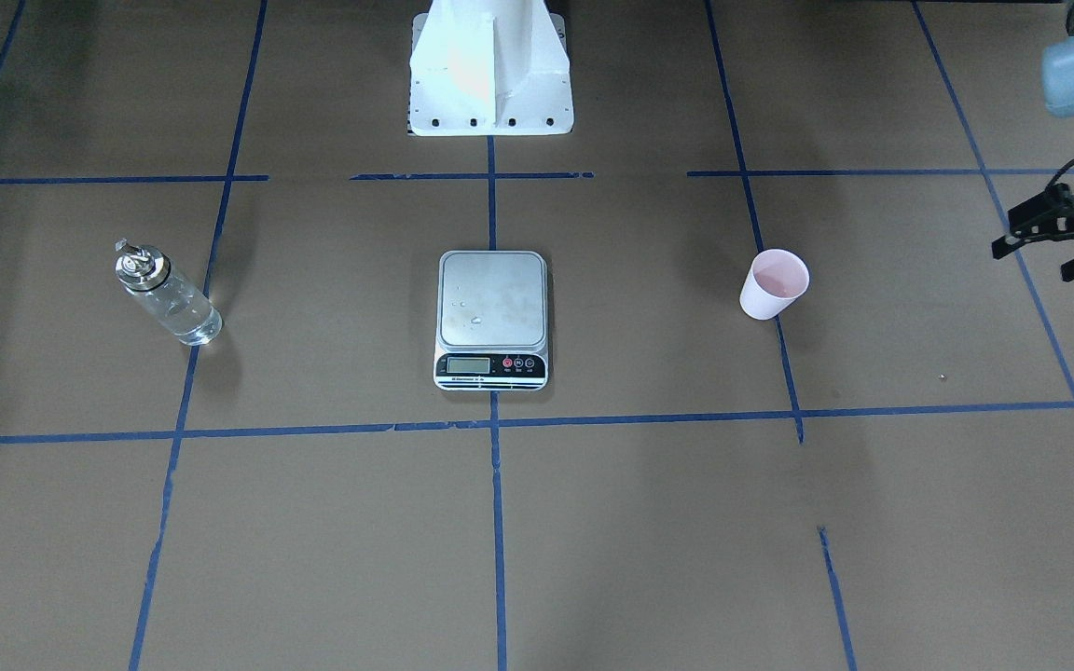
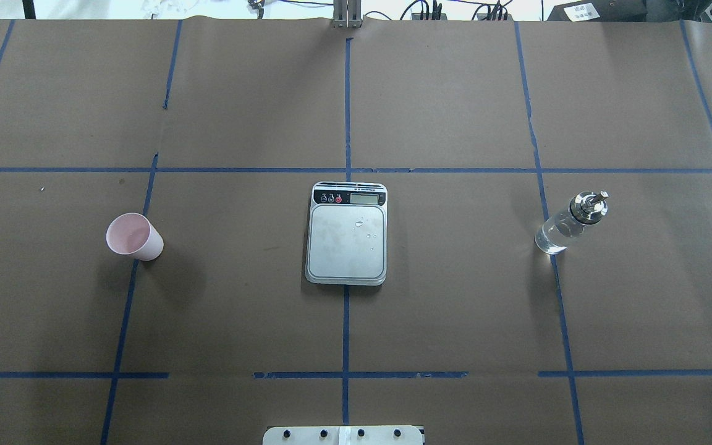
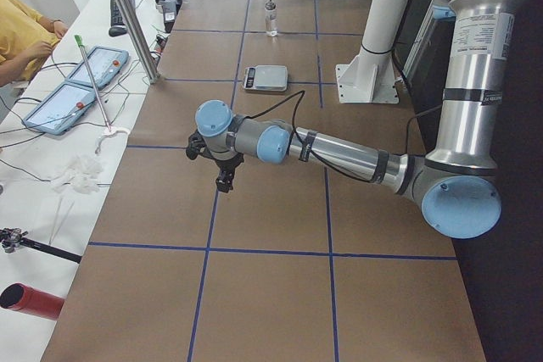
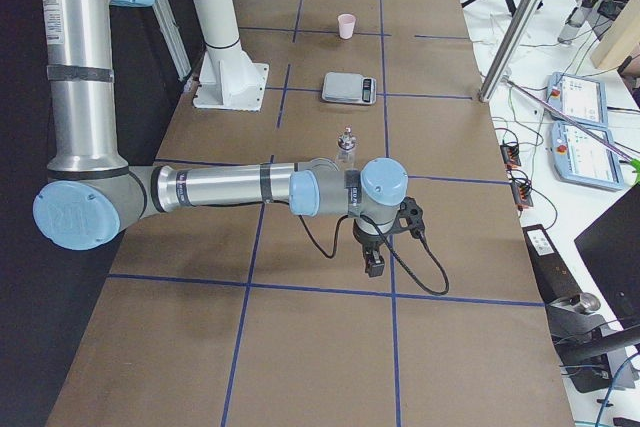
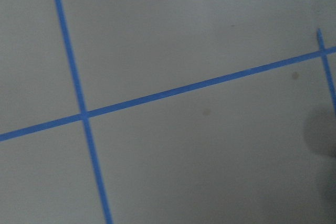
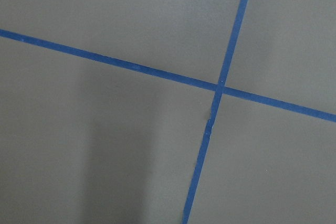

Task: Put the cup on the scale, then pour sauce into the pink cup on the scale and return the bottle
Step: 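Reach the left gripper down and grasp the pink paper cup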

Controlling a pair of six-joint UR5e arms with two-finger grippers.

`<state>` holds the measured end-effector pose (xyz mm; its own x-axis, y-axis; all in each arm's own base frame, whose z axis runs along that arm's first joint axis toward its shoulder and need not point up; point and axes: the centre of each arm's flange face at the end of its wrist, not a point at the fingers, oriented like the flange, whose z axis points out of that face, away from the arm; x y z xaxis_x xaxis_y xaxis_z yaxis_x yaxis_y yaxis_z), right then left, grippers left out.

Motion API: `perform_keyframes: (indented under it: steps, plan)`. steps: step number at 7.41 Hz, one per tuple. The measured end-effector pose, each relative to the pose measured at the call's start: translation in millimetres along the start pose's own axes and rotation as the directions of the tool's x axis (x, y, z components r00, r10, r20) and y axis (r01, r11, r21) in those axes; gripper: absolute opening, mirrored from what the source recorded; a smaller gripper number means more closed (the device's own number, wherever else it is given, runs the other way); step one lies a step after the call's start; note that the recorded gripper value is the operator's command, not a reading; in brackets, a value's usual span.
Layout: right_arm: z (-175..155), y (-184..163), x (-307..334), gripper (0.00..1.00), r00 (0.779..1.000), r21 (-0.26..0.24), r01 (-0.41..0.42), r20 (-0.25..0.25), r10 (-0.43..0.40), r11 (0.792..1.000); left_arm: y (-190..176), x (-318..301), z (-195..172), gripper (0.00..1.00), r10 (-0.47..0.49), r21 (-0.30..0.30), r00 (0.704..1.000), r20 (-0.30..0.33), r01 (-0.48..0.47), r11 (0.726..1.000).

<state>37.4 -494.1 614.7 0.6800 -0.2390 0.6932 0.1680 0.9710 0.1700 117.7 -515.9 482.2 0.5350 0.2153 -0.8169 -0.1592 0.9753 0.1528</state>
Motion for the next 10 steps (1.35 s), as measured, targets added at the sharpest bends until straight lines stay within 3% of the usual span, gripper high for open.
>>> perform_keyframes:
  steps: [2, 6, 8, 10]
  plan:
    - [2.0, 3.3, -0.1, 1.00, 1.000, -0.001, -0.002, 0.006, 0.002, 1.000, -10.7, 69.6, 49.3, 0.99, -0.066, -0.042, 0.998, 0.022, 0.067, 0.997]
    - [2.7, 3.6, -1.7, 1.00, 1.000, 0.001, -0.002, 0.027, 0.002, 1.000, -0.4, 127.6, 115.1, 0.89, -0.066, -0.097, 0.996, 0.058, 0.072, 0.993]
    - [3.7, 3.9, -1.0, 1.00, 1.000, -0.001, -0.004, 0.029, 0.004, 1.000, 2.5, 140.4, 130.5, 0.76, -0.051, -0.122, 0.997, 0.055, 0.058, 0.991]
    - [4.4, 4.1, -0.4, 1.00, 1.000, -0.002, -0.006, 0.031, 0.006, 1.000, 3.4, 143.0, 140.1, 0.53, -0.047, -0.138, 0.997, 0.058, 0.054, 0.989]
